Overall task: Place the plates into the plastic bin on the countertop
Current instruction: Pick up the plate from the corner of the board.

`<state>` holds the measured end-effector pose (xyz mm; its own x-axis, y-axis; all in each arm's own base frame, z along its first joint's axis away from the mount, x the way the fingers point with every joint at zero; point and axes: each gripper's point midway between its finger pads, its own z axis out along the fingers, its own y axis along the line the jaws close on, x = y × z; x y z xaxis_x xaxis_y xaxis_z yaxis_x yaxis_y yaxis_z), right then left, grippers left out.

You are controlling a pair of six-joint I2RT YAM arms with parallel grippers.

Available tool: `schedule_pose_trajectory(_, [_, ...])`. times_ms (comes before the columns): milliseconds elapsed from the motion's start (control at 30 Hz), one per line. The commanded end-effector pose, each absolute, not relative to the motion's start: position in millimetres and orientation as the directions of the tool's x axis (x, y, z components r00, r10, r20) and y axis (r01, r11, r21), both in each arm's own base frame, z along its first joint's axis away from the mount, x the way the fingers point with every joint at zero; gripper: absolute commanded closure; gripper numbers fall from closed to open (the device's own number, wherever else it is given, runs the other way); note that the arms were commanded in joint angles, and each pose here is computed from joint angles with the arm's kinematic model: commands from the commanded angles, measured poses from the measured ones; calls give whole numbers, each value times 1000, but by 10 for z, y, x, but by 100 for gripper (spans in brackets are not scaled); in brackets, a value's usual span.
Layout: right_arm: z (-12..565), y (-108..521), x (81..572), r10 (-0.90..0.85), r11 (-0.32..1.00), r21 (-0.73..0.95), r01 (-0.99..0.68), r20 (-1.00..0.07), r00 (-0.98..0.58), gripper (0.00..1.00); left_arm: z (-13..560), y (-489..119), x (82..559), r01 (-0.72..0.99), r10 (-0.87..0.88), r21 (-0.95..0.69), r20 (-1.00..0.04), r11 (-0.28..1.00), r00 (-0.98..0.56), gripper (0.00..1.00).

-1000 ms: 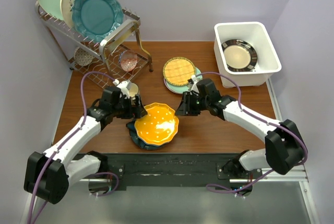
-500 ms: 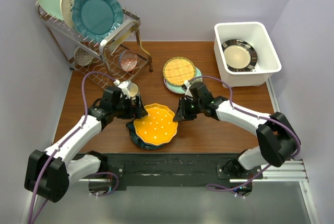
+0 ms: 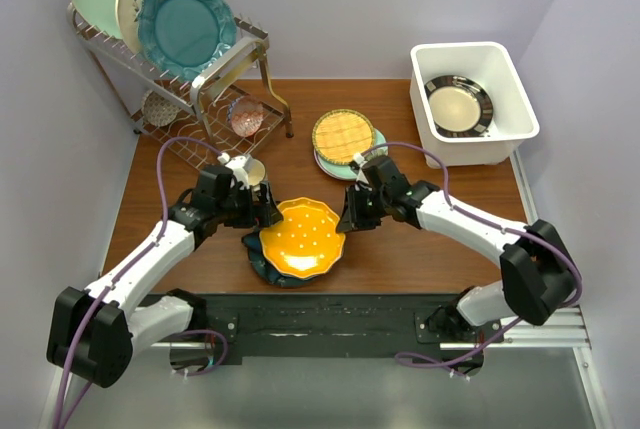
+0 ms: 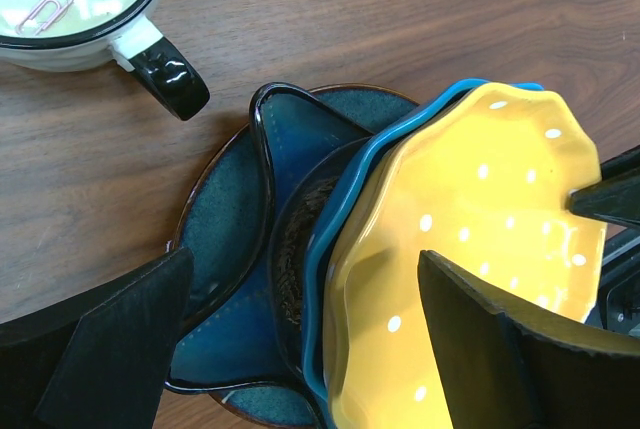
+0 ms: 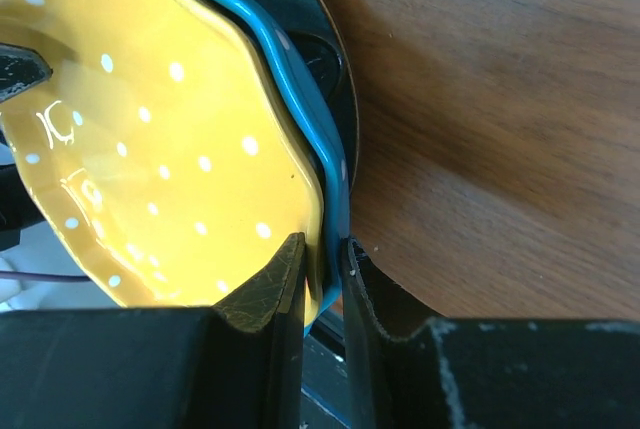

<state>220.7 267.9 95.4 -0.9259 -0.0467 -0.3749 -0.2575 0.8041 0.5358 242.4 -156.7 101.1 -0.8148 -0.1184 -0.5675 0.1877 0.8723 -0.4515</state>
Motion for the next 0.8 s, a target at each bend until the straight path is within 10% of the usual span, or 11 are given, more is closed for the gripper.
schedule_pose_trajectory(0, [1356,2652,2408,-7,805,514,-296,-492,-871,84,1106,-1621,2460,210,-121,-463,-588,861,-800,2])
schedule_pose_trajectory(500, [1264,2684,2403,-17,802,521,-294,-471,-882,73,1108,-1628,2460,216,-119,-465,-591,858,-798,3])
schedule_pose_trajectory(767, [1288,2672,2413,-11,803,518,-295,-482,-876,70,1174,-1649,2468,232,-120,-472,-603,850,-789,26])
